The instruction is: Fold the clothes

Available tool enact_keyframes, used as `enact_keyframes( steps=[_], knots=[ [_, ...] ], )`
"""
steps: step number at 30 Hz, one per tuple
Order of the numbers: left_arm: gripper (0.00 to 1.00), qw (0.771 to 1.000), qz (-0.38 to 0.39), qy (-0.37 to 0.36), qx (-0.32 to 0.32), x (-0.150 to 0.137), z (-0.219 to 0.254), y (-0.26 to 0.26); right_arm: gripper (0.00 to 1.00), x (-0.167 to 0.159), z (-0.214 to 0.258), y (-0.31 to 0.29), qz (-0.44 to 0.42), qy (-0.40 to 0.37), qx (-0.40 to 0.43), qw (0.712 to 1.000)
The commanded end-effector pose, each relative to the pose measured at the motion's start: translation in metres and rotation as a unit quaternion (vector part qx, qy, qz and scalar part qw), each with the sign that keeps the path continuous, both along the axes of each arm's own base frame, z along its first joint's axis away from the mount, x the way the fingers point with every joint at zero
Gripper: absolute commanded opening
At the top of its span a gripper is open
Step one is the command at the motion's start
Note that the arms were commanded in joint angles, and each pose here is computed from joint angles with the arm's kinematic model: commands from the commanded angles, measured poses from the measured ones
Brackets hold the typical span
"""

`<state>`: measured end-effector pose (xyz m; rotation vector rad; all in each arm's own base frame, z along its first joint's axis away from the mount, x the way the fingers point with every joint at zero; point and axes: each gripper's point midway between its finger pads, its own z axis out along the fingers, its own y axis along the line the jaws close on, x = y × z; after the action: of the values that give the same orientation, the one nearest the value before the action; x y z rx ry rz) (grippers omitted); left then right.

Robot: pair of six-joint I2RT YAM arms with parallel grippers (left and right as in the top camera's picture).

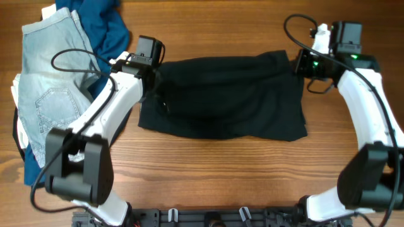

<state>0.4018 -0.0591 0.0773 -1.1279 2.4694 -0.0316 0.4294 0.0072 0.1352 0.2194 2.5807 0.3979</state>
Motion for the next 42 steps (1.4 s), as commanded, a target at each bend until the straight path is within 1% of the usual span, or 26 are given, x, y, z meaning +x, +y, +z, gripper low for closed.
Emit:
enact_keyframes(
  steps=[1,2,3,5,6,7,8,9,10,11,13,15,19,20,23,25,28,30,33,35,37,38,40,41,42],
  knots=[
    [0.04,0.998,0.031,-0.047,0.031,0.029,-0.006,0.02,0.04,0.023,-0.024,-0.006,-0.014,0.001,-0.019,1.0],
    [0.04,0.997,0.032,-0.06,0.028,0.036,-0.005,0.018,0.04,0.027,-0.032,-0.006,-0.013,0.002,-0.018,1.0],
    [0.04,0.995,0.034,-0.092,0.022,0.05,0.0,0.016,0.04,0.035,-0.051,-0.007,-0.014,0.008,-0.017,1.0],
    [0.05,0.993,0.037,-0.112,0.022,0.058,0.005,0.016,0.04,0.042,-0.064,-0.008,-0.014,0.008,-0.017,1.0],
    [0.08,0.992,0.039,-0.121,0.023,0.062,0.007,0.016,0.04,0.045,-0.067,-0.008,-0.014,0.005,-0.018,1.0],
    [0.18,0.99,0.041,-0.136,0.02,0.067,0.011,0.015,0.04,0.05,-0.072,-0.008,-0.015,0.0,-0.018,1.0],
    [0.27,0.988,0.041,-0.145,0.018,0.071,0.014,0.015,0.09,0.054,-0.074,-0.009,-0.015,-0.006,-0.018,1.0],
    [0.45,0.986,0.042,-0.159,0.014,0.076,0.018,0.013,0.34,0.06,-0.075,-0.009,-0.014,-0.017,-0.019,1.0],
    [0.8,0.984,0.042,-0.171,0.011,0.081,0.022,0.012,0.77,0.065,-0.073,-0.01,-0.015,-0.029,-0.02,0.999],
    [1.0,0.982,0.029,-0.187,0.015,0.088,0.028,0.011,1.0,0.074,-0.068,-0.011,-0.015,-0.049,-0.022,0.998],
    [1.0,0.977,-0.001,-0.213,0.029,0.1,0.039,0.008,1.0,0.083,-0.058,-0.011,-0.014,-0.075,-0.024,0.997],
    [1.0,0.973,-0.037,-0.222,0.051,0.105,0.046,0.006,1.0,0.084,-0.04,-0.006,-0.004,-0.09,-0.015,0.996],
    [1.0,0.969,-0.154,-0.176,0.082,0.094,0.04,-0.006,1.0,0.067,-0.006,0.003,0.012,-0.095,0.002,0.995],
    [1.0,0.967,-0.183,-0.151,0.088,0.086,0.032,-0.008,1.0,0.058,0.006,0.012,0.035,-0.097,0.012,0.995],
    [1.0,0.97,-0.203,-0.092,0.093,0.065,0.014,-0.003,1.0,0.041,0.012,0.028,0.063,-0.081,0.013,0.995],
    [1.0,0.964,-0.238,-0.056,0.101,0.054,0.003,-0.001,1.0,0.027,-0.001,0.049,0.093,-0.046,0.009,0.995],
    [1.0,0.956,-0.267,-0.033,0.116,0.047,-0.001,0.004,0.99,0.012,-0.028,0.066,0.093,0.003,-0.002,0.996],
    [1.0,0.957,-0.266,-0.019,0.116,0.042,-0.005,0.008,0.99,0.0,-0.049,0.074,0.081,0.047,0.002,0.996],
    [1.0,0.956,-0.271,0.008,0.114,0.032,-0.009,0.016,0.97,-0.019,-0.081,0.084,0.085,0.114,0.007,0.99],
    [1.0,0.957,-0.268,0.017,0.113,0.027,-0.01,0.02,0.96,-0.026,-0.098,0.086,0.087,0.142,0.007,0.986],
    [1.0,0.956,-0.277,0.018,0.101,0.025,-0.009,0.016,0.96,-0.028,-0.107,0.084,0.081,0.156,0.004,0.985],
    [1.0,0.949,-0.304,0.012,0.081,0.024,-0.008,0.006,0.98,-0.029,-0.114,0.079,0.062,0.168,0.0,0.984],
    [1.0,0.932,-0.361,-0.005,0.039,0.023,-0.005,-0.017,0.99,-0.033,-0.124,0.07,0.051,0.187,0.0,0.981],
    [1.0,0.924,-0.381,-0.013,0.026,0.023,-0.003,-0.025,0.99,-0.035,-0.131,0.064,0.043,0.199,0.001,0.979],
    [1.0,0.921,-0.389,-0.016,0.023,0.024,-0.003,-0.027,0.99,-0.037,-0.135,0.059,0.04,0.205,0.002,0.978]
  ],
)
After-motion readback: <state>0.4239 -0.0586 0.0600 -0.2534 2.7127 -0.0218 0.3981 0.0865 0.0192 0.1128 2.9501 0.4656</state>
